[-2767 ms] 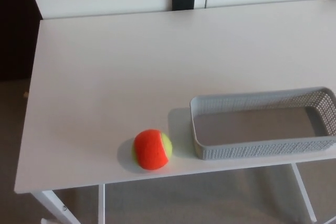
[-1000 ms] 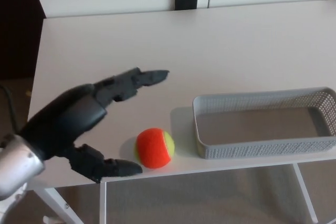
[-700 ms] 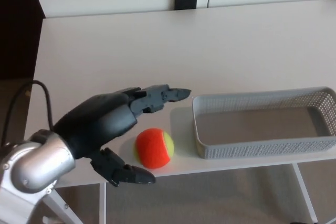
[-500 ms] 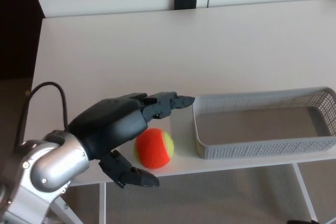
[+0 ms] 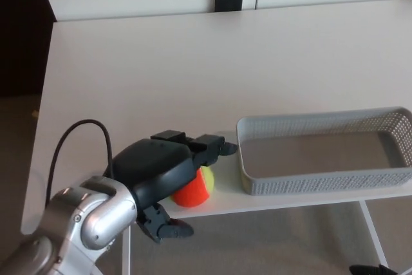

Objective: The robot walk towards a table in front and uses its left hand to pickup a tennis ball on the left side and put it in a container on the right hand side

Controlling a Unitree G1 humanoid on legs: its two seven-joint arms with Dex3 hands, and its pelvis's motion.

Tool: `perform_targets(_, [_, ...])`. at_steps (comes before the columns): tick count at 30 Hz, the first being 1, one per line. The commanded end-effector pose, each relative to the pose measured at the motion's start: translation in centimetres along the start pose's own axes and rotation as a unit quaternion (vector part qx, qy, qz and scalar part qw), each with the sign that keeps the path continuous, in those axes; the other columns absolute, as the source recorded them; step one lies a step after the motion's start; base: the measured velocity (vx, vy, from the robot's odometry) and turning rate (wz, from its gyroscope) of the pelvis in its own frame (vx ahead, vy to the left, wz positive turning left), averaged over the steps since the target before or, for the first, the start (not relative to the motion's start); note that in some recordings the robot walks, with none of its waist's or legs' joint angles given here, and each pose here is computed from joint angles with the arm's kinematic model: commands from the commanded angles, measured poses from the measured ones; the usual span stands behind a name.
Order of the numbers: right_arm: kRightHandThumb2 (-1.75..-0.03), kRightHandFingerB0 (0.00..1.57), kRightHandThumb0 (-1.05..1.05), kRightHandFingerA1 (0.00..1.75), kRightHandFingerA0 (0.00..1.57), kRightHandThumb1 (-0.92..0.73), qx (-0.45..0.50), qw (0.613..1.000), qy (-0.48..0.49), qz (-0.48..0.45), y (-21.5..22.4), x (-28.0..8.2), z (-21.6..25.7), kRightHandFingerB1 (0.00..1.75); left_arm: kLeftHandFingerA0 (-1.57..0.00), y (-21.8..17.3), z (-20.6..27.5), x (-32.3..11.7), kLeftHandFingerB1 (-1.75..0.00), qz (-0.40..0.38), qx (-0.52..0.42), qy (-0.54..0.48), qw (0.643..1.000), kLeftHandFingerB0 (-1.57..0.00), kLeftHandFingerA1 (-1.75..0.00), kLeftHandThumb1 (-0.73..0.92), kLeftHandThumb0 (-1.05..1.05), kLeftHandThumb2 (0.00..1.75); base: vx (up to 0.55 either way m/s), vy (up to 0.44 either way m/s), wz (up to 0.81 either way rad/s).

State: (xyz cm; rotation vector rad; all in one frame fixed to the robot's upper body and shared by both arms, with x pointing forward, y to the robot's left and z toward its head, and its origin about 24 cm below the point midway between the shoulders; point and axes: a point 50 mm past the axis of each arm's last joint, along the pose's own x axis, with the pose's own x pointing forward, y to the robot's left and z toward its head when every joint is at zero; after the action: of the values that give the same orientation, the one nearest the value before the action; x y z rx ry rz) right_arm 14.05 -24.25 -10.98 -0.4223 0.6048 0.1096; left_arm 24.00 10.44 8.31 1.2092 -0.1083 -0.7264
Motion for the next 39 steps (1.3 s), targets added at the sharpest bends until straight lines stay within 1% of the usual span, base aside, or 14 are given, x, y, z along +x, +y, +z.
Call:
perform_targets(1, [-0.61,0.33,-0.62,0.78,0.37,-0.67,-0.041,0.999,0.013,-0.017,-1.7,0.1,0.0,0.53,-0.19,0.3,-1.1,0.6,-0.31,0.06,0.127,0.069,0.988,-0.12,-0.37,0.4,-0.41,0.59,0.0,0.0,0.0])
perform_targets(2, [-0.61,0.33,-0.62,0.78,0.37,-0.67,-0.04,0.999,0.012,-0.017,-1.7,0.2,0.2,0.53,-0.19,0.3,-1.2,0.7,-0.31,0.062,0.131,0.071,0.987,-0.12,-0.37,0.4,-0.41,0.59,0.0,0.0,0.0])
perform_targets(3, [-0.61,0.32,-0.62,0.78,0.37,-0.66,-0.041,0.999,0.012,-0.017,-1.8,0.3,0.3,0.53,-0.05,0.3,-1.2,0.8,-0.47,0.062,0.133,0.071,0.987,-0.02,-0.49,0.29,-0.23,0.83,0.0,0.0,0.0])
perform_targets(5, [-0.61,0.32,-0.62,0.78,0.37,-0.66,-0.042,0.999,0.012,-0.017,-1.8,0.3,0.3,0.53,-0.05,0.3,-1.2,0.8,-0.47,0.063,0.135,0.071,0.986,-0.02,-0.49,0.29,-0.23,0.83,0.0,0.0,0.0])
perform_targets(6, [-0.61,0.32,-0.64,0.78,0.37,-0.66,-0.046,0.999,0.013,-0.017,-1.8,0.5,0.5,0.53,-0.09,0.3,-1.3,0.9,-0.48,0.067,0.138,0.07,0.986,-0.06,-0.5,0.29,-0.21,0.84,0.0,0.0,0.0])
perform_targets(13, [-0.62,0.32,-0.64,0.78,0.36,-0.66,-0.045,0.999,0.017,-0.016,-1.6,0.4,0.2,0.54,-0.1,-0.3,-1.3,1.0,-0.49,0.081,0.148,0.067,0.983,-0.07,-0.5,0.28,-0.21,0.84,0.0,0.0,0.0])
perform_targets(14, [-0.63,0.32,-0.65,0.79,0.36,-0.66,-0.049,0.999,0.016,-0.014,-1.6,0.4,0.2,0.55,-0.12,-0.4,-1.3,1.0,-0.5,0.088,0.152,0.066,0.982,-0.1,-0.51,0.3,-0.21,0.86,0.0,0.0,0.0])
perform_targets(18, [-0.63,0.32,-0.65,0.79,0.36,-0.66,-0.056,0.998,0.015,-0.013,-1.5,0.3,0.2,0.55,-0.12,-0.7,-1.2,1.0,-0.5,0.099,0.159,0.065,0.98,-0.1,-0.51,0.3,-0.21,0.86,0.0,0.0,0.0])
perform_targets(19, [-0.62,0.34,-0.62,0.77,0.36,-0.67,-0.056,0.998,0.016,-0.011,-1.6,0.4,0.3,0.54,-0.27,-0.7,-1.2,1.0,-0.33,0.11,0.155,0.061,0.98,-0.16,-0.41,0.4,-0.42,0.61,0.0,0.0,0.0])
perform_targets(24, [-0.62,0.33,-0.62,0.77,0.36,-0.67,-0.059,0.998,0.014,-0.01,-1.6,0.4,0.4,0.54,-0.27,-0.7,-1.2,1.1,-0.33,0.116,0.155,0.061,0.979,-0.16,-0.41,0.4,-0.43,0.62,0.0,0.0,0.0])
perform_targets(26, [-0.62,0.35,-0.62,0.79,0.37,-0.67,-0.051,0.998,0.012,-0.016,-1.6,0.8,0.8,0.55,-0.27,-0.6,-1.2,1.4,-0.34,0.117,0.142,0.062,0.981,-0.19,-0.41,0.4,-0.41,0.62,0.0,0.0,0.0])
perform_targets(29, [-0.63,0.32,-0.66,0.8,0.36,-0.66,-0.052,0.998,0.012,-0.014,-1.6,0.7,0.8,0.53,-0.29,-0.9,-1.0,1.3,-0.34,0.115,0.144,0.063,0.981,-0.18,-0.41,0.4,-0.42,0.62,0.0,0.0,0.0])
perform_targets(32, [-0.6,0.33,-0.66,0.74,0.32,-0.68,-0.053,0.998,0.01,-0.012,-1.7,0.8,0.9,0.53,-0.32,-1.5,-0.8,1.4,-0.34,0.11,0.149,0.064,0.981,-0.19,-0.42,0.39,-0.43,0.62,0.0,0.0,0.0])
perform_targets(39, [-0.62,0.35,-0.66,0.76,0.36,-0.68,-0.068,0.998,0.001,-0.011,-1.9,1.0,1.5,0.53,-0.32,-2.1,-0.8,1.6,-0.34,0.096,0.137,0.067,0.984,-0.18,-0.43,0.39,-0.45,0.62,0.0,0.0,0.0])
